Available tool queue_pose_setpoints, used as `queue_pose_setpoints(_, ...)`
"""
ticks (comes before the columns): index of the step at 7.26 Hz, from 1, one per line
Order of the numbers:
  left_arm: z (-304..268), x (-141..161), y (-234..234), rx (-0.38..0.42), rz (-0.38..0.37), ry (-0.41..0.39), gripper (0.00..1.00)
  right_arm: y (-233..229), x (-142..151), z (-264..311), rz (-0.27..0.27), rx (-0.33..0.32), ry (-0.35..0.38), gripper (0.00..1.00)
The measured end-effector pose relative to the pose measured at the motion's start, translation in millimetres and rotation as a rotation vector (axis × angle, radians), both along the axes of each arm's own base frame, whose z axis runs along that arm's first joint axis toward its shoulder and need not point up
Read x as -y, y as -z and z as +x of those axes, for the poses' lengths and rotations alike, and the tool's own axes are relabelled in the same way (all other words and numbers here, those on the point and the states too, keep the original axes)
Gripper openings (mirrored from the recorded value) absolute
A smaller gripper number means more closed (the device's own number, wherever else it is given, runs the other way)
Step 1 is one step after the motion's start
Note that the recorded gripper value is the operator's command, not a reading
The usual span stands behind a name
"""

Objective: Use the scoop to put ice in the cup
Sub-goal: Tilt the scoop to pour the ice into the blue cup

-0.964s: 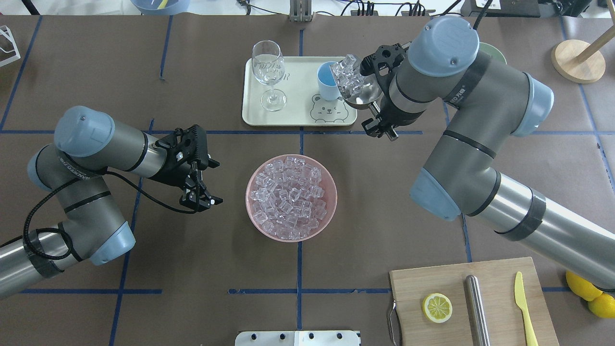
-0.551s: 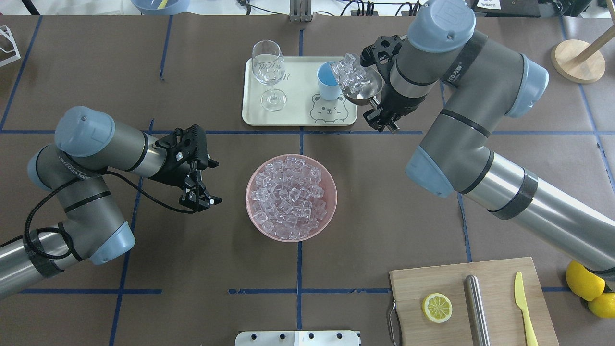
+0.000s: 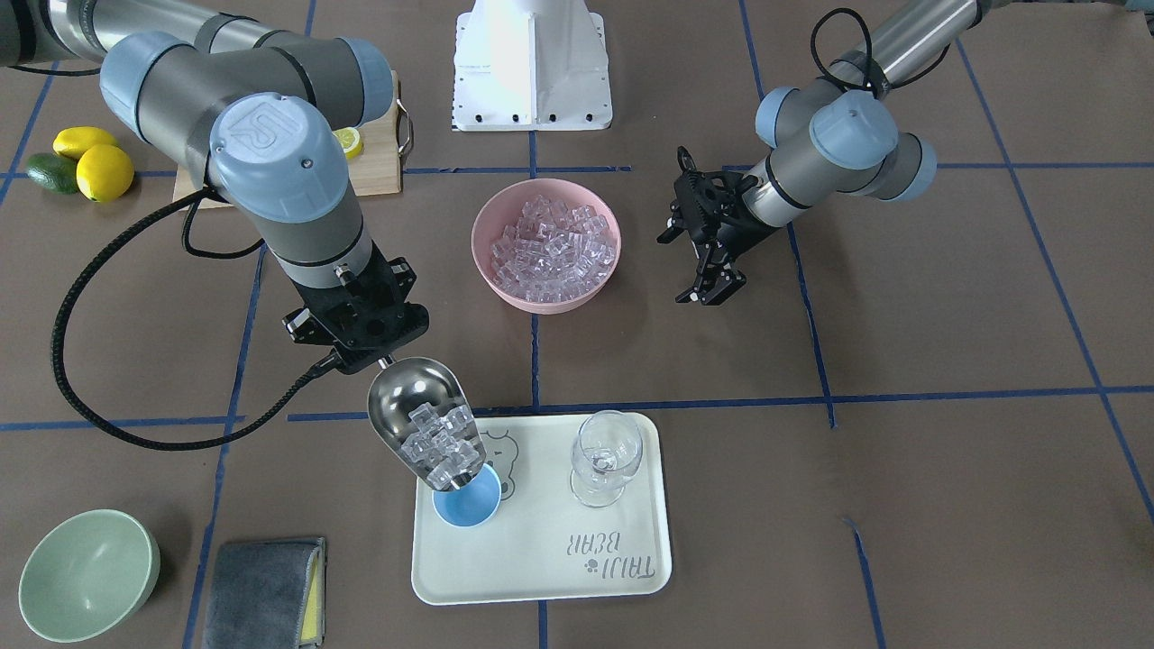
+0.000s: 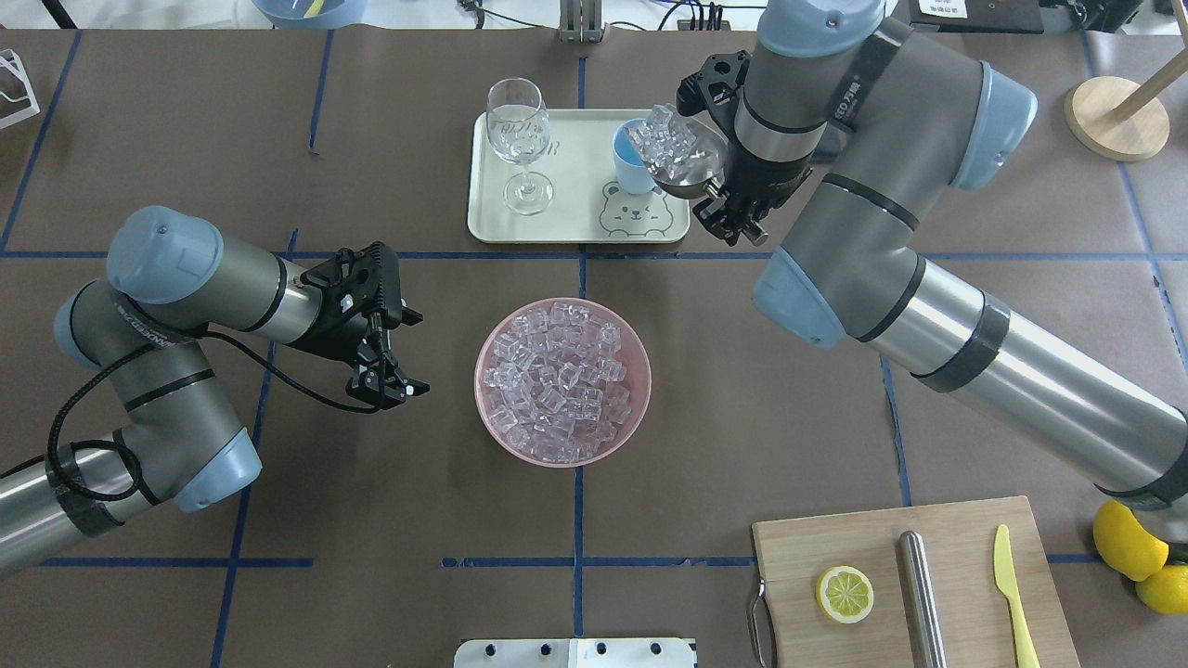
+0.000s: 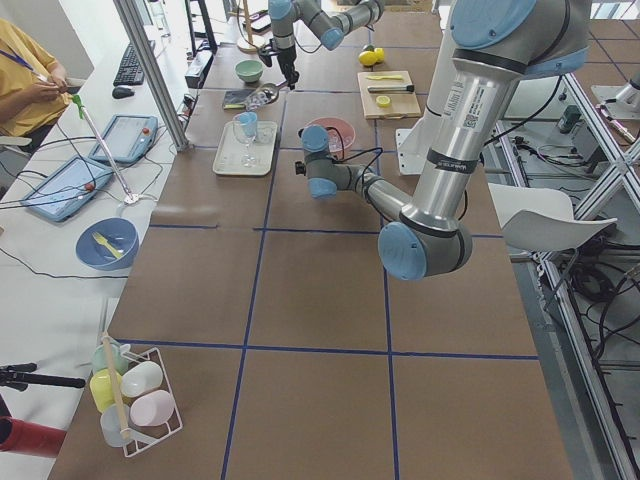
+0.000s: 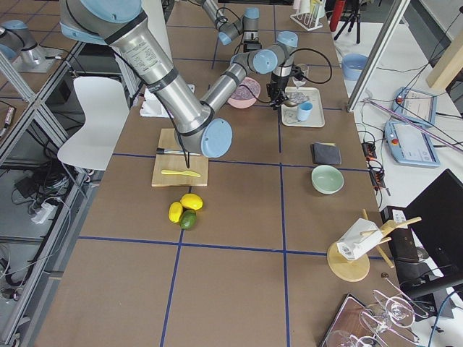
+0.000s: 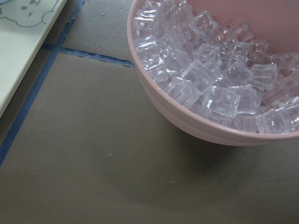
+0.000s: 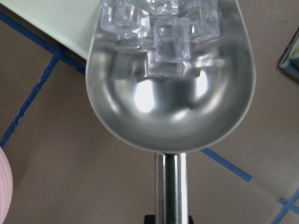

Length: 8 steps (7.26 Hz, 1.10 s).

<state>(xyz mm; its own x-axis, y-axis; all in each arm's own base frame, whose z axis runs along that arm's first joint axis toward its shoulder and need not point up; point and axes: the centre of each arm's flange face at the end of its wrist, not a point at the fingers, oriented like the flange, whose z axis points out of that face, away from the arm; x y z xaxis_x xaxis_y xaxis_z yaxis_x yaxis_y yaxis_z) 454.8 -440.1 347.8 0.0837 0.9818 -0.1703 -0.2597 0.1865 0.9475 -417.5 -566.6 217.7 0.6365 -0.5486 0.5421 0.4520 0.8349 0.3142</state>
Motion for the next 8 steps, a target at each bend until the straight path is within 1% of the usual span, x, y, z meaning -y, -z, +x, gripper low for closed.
queue_pose_setpoints(2,0,-1,1,-0.001,0.001,-0.001,1.00,13,7,0,-0.023,-0.056,0.039,0.00)
queue_pose_setpoints(3,1,-1,1,-0.002,0.001,-0.001,1.00,16,12,0,-0.038,-0.076,0.046,0.00)
queue_pose_setpoints(5,1,-2,2,-0.003,0.001,-0.002,1.00,19,30,-4,-0.064,-0.112,0.068,0.00)
queue_pose_setpoints(6,1,-2,4,-0.005,0.003,-0.002,1.00,24,37,-5,-0.064,-0.129,0.092,0.00)
queue_pose_setpoints(8,0,-2,7,-0.010,0.006,-0.002,1.00,23,43,-6,-0.046,-0.148,0.148,0.00)
